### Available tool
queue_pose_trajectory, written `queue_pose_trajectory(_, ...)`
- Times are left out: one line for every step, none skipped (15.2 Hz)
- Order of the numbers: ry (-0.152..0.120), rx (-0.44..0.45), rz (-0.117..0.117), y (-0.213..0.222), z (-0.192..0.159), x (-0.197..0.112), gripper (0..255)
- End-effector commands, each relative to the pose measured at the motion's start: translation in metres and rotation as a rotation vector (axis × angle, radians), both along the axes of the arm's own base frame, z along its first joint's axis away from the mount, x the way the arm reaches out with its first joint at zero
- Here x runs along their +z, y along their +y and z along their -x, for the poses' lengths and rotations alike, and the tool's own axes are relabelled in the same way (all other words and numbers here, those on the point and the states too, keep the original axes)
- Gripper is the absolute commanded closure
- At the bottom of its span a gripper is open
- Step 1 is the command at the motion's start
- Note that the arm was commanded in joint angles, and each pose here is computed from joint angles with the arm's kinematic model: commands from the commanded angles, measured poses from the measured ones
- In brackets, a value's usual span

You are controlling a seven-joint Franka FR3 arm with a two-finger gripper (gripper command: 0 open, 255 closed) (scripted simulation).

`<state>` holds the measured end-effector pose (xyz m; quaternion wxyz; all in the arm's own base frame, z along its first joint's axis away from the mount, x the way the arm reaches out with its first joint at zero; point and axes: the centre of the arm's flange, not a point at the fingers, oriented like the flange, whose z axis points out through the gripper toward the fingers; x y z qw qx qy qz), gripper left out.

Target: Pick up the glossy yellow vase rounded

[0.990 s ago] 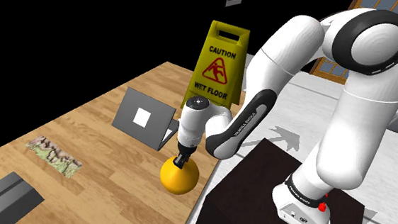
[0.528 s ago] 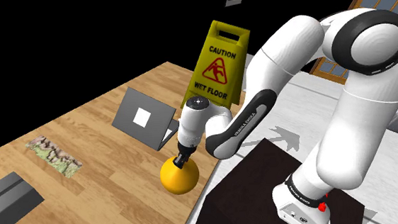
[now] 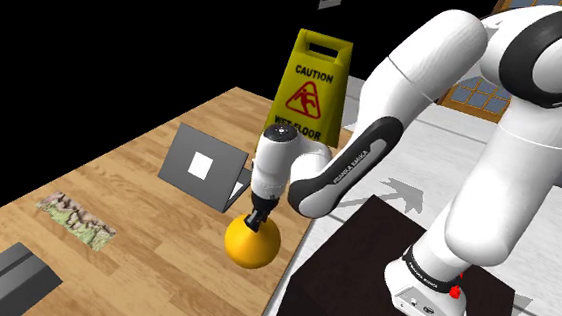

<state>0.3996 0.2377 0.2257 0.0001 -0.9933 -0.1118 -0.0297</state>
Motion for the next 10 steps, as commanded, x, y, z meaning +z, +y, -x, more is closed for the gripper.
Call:
queue_pose_trajectory(0.000,0.000,0.000,-0.001,0.001,0.009,255)
queue_pose_trajectory(0.000,0.000,0.000,-0.001,0.001,0.015,255)
queue_pose_trajectory(0.000,0.000,0.000,-0.001,0.001,0.020,255)
queue_pose_trajectory(0.000,0.000,0.000,-0.001,0.001,0.025,255)
queue_pose_trajectory(0.000,0.000,0.000,-0.001,0.001,0.030,255)
queue_pose_trajectory(0.000,0.000,0.000,-0.001,0.001,0.036,255)
queue_pose_trajectory(0.000,0.000,0.000,-0.001,0.001,0.041,255)
queue_pose_trajectory(0.000,0.000,0.000,-0.001,0.001,0.046,255)
queue_pose_trajectory(0.000,0.000,0.000,-0.001,0.001,0.047,255)
queue_pose_trajectory(0.000,0.000,0.000,-0.001,0.001,0.047,255)
